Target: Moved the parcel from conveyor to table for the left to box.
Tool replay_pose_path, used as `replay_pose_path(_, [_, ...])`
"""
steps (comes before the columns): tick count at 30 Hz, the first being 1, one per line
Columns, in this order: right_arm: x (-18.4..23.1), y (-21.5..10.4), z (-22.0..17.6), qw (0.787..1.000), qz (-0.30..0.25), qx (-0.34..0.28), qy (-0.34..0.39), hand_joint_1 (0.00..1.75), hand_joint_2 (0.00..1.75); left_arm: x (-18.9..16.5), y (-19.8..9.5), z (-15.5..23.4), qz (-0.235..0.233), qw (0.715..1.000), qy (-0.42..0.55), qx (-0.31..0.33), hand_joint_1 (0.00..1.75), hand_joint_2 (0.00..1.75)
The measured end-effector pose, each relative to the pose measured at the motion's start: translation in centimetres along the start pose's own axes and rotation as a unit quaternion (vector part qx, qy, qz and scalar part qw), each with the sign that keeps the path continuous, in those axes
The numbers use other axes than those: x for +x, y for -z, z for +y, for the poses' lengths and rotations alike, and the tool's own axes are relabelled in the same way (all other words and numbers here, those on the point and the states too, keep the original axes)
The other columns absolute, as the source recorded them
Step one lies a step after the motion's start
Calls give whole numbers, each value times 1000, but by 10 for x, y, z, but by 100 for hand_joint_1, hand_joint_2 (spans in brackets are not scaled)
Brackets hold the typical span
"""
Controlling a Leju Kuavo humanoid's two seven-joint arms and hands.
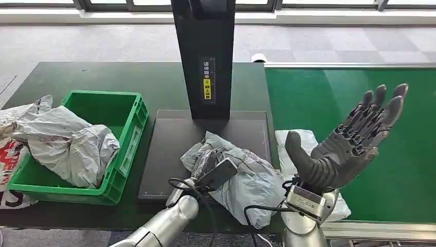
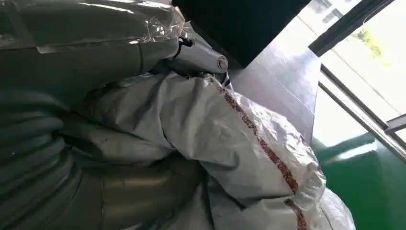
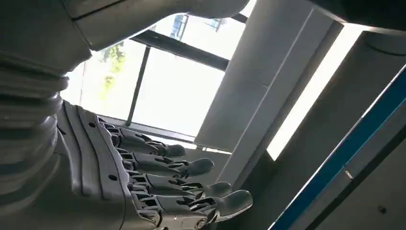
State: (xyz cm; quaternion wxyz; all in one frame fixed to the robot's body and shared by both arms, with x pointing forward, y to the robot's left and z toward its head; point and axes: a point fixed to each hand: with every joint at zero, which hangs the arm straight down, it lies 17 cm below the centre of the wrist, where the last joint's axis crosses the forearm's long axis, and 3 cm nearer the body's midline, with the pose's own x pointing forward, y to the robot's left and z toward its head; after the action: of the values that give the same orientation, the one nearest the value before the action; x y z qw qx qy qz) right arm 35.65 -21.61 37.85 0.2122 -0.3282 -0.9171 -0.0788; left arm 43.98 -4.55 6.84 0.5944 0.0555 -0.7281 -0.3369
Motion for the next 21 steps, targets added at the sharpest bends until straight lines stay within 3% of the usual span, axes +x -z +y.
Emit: replay_pose_path(21, [0,0,0,1000,-1,1,-1,0,175,-1,1,-1,0,1000,21,-3,175,175])
